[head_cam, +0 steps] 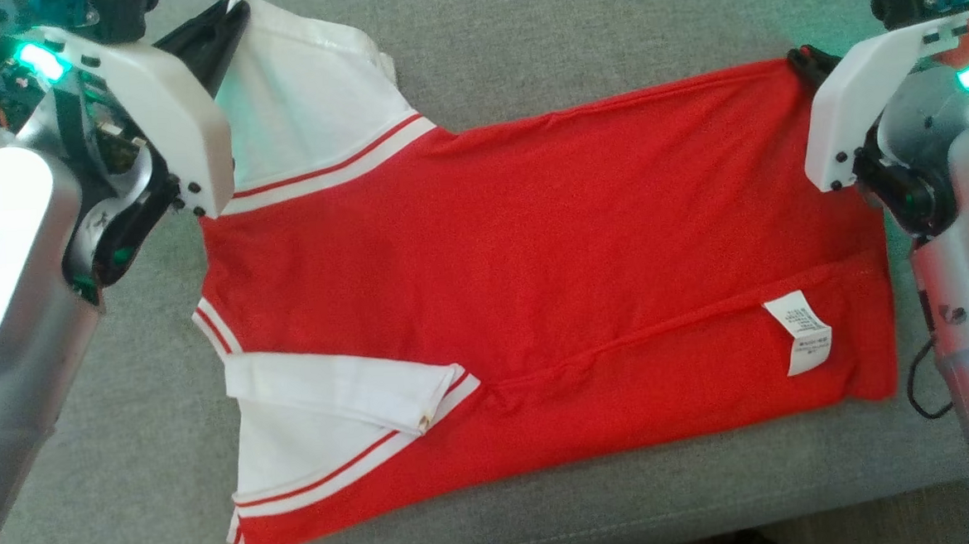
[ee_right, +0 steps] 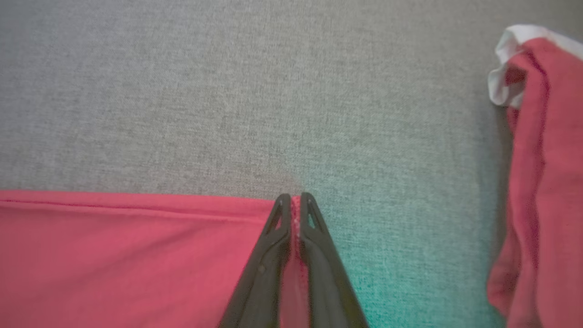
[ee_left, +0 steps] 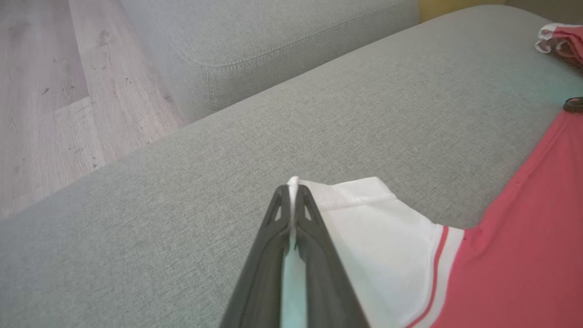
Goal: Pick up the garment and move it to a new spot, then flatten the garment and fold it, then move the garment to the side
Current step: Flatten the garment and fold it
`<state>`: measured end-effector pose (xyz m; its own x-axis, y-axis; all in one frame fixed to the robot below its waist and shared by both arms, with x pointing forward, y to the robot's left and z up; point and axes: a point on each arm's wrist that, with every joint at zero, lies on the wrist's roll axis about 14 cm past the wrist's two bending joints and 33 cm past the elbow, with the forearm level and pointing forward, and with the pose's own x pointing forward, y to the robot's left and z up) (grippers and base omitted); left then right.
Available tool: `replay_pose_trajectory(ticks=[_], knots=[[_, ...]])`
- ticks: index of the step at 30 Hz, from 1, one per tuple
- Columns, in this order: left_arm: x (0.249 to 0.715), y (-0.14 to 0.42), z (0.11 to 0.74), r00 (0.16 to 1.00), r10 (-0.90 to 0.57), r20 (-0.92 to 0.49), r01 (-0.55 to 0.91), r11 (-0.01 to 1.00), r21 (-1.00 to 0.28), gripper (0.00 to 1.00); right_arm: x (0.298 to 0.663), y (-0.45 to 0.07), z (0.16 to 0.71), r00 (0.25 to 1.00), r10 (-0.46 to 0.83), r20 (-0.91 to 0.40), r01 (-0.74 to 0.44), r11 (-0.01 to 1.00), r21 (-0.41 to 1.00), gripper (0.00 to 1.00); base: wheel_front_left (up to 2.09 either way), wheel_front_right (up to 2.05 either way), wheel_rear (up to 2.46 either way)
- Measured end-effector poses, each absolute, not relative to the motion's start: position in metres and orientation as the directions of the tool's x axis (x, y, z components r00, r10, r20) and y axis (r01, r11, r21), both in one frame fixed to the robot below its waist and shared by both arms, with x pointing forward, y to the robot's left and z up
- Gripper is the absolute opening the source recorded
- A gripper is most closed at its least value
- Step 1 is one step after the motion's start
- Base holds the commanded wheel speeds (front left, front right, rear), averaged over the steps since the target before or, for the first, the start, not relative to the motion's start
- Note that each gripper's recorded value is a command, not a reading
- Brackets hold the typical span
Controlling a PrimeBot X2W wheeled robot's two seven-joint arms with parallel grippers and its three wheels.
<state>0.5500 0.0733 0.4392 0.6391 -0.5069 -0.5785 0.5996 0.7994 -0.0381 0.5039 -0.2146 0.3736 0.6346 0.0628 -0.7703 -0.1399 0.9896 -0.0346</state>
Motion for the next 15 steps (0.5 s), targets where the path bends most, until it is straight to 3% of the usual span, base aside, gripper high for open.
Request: replay_pose_trajectory(ticks=[15], knots=[[0.532,0.081,0.494,0.729,-0.514,-0.452,0.576,0.818,-0.001,0.0,0.515,-0.215,0.426,0.793,0.053,-0.607,-0.109,0.993,-0.054,0.0,0.0,0.0,0.0]])
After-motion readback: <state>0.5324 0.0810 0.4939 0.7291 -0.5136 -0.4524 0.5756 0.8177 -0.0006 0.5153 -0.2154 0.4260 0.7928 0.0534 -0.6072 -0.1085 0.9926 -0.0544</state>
